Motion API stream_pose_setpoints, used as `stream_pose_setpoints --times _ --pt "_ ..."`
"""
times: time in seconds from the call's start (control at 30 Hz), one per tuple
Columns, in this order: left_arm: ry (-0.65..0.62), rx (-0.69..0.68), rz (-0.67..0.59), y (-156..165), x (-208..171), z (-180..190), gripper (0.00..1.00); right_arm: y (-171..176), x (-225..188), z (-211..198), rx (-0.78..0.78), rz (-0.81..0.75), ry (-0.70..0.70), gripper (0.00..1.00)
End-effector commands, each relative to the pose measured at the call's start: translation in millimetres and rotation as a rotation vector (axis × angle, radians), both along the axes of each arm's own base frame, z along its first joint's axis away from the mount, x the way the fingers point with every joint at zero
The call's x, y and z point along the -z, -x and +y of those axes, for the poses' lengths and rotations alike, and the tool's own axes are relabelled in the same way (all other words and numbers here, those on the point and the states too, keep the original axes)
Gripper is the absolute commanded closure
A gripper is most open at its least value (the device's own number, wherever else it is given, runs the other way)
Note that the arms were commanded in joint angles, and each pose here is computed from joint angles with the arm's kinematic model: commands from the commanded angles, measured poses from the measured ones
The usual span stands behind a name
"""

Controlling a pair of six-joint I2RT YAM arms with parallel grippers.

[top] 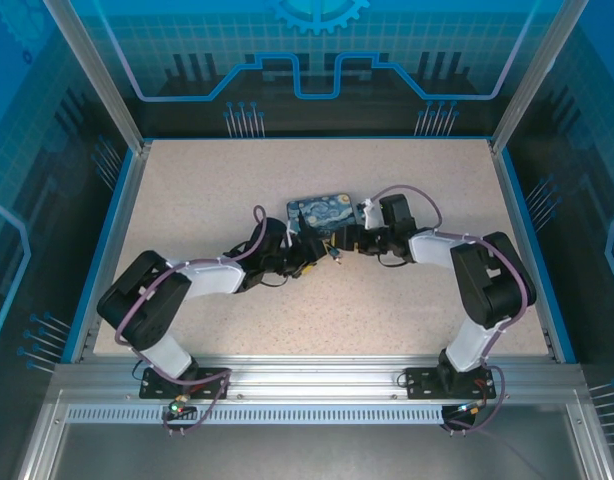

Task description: Unlock a padlock with a key

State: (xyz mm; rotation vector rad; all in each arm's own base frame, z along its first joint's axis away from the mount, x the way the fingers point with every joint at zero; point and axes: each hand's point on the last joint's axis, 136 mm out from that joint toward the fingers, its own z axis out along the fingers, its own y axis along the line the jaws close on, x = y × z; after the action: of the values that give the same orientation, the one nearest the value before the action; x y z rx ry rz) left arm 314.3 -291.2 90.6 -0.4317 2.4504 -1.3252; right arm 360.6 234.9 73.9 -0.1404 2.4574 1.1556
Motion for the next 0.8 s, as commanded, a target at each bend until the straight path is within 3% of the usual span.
stream_pose_setpoints --times 0.0,0.23,0.27,0.33,0.43,0.63,0.77 --pt "-0.034 -0.004 -0.029 1 -10 5 0.36 -26 -17 2 0.02 -0.055 -0.005 0.4" --pt "-0.032 -0.02 -0.053 -4 -20 9 0.24 -29 -23 4 0.018 -0.097 0.012 0.4" --pt "-0.031 -0.023 -0.059 -4 -22 9 0.17 -26 -23 3 0.021 -0.101 0.016 0.4" --pt "-0.03 -0.032 -0.067 -6 -25 11 0.14 -19 -20 -1 0.031 -0.106 0.023 0.4" --pt "-0.033 -0.043 -0.078 -9 -30 15 0.01 -8 -9 -8 0.045 -0.092 0.045 0.4" --pt "-0.055 -0.079 -0.128 -19 -46 30 0.01 1 12 -10 0.036 -0.075 0.083 0.44" --pt "-0.136 -0.126 -0.187 -29 -61 49 0.01 2 21 -8 0.016 -0.08 0.118 0.47"
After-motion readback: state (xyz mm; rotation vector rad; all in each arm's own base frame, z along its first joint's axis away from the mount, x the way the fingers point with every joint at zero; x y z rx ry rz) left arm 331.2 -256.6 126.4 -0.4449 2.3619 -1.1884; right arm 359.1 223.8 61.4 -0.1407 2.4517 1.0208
